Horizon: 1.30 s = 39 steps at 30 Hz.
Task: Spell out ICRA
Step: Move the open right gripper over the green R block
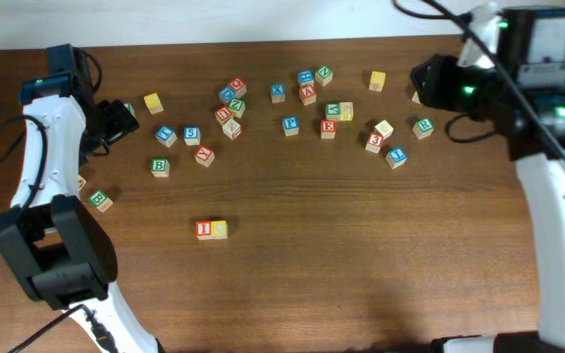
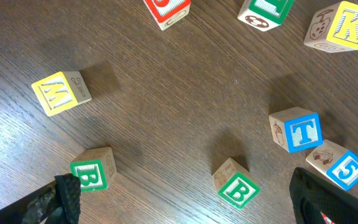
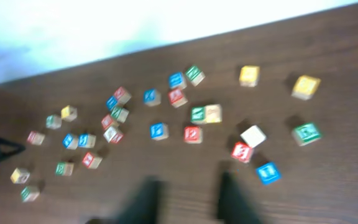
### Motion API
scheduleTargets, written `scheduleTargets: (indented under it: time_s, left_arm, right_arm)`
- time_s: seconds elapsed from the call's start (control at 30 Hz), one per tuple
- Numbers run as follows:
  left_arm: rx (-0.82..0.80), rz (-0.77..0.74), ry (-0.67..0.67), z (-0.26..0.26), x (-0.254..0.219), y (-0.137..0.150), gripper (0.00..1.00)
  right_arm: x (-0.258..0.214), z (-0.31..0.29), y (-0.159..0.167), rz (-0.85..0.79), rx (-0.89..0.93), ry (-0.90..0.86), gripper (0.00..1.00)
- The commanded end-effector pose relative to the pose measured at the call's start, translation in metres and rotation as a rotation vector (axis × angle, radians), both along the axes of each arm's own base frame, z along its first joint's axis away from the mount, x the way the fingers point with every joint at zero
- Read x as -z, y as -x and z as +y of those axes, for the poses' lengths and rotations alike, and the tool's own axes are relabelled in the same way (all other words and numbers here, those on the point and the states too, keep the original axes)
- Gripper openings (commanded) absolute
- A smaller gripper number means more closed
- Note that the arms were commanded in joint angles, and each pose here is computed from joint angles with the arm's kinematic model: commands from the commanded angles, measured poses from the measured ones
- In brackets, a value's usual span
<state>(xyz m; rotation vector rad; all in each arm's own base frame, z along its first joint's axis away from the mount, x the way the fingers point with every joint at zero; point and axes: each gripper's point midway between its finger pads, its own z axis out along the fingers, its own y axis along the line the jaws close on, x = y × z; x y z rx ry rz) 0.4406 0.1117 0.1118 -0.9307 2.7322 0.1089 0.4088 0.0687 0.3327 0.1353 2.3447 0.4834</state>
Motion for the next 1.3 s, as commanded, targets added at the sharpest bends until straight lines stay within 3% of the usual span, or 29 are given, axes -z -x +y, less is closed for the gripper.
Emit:
scheduleTargets:
  time_s: [0.0,0.33,0.5,0.7,1.27]
  left_arm:
    - [-0.002,-0.001,0.002,0.002,0.000,-0.001,0.99]
    - [-0.002,-0.001,0.002,0.002,0.000,-0.001,0.99]
    - [-0.006,-0.001,0.002,0.004,0.000,-0.001,0.99]
    - [-0.002,-0.001,0.002,0.002,0.000,-0.001,0.99]
    - [-0.002,-0.001,0.002,0.002,0.000,-0.001,0.99]
  right_arm:
    - [0.038,0.025,-0.018,0.087,-0.042,0.039,0.04]
    - [0.163,0.015,-0.075,0.285,0.032,0.195,0.04]
    - [0.203,-0.003,-0.099,0.286,0.067,0.325,0.04]
    - [0.254,-0.029,-0.094,0.409,0.089,0.435,0.04]
    - [0.319,-0.024,-0.088,0.523,0.047,0.393,0.07]
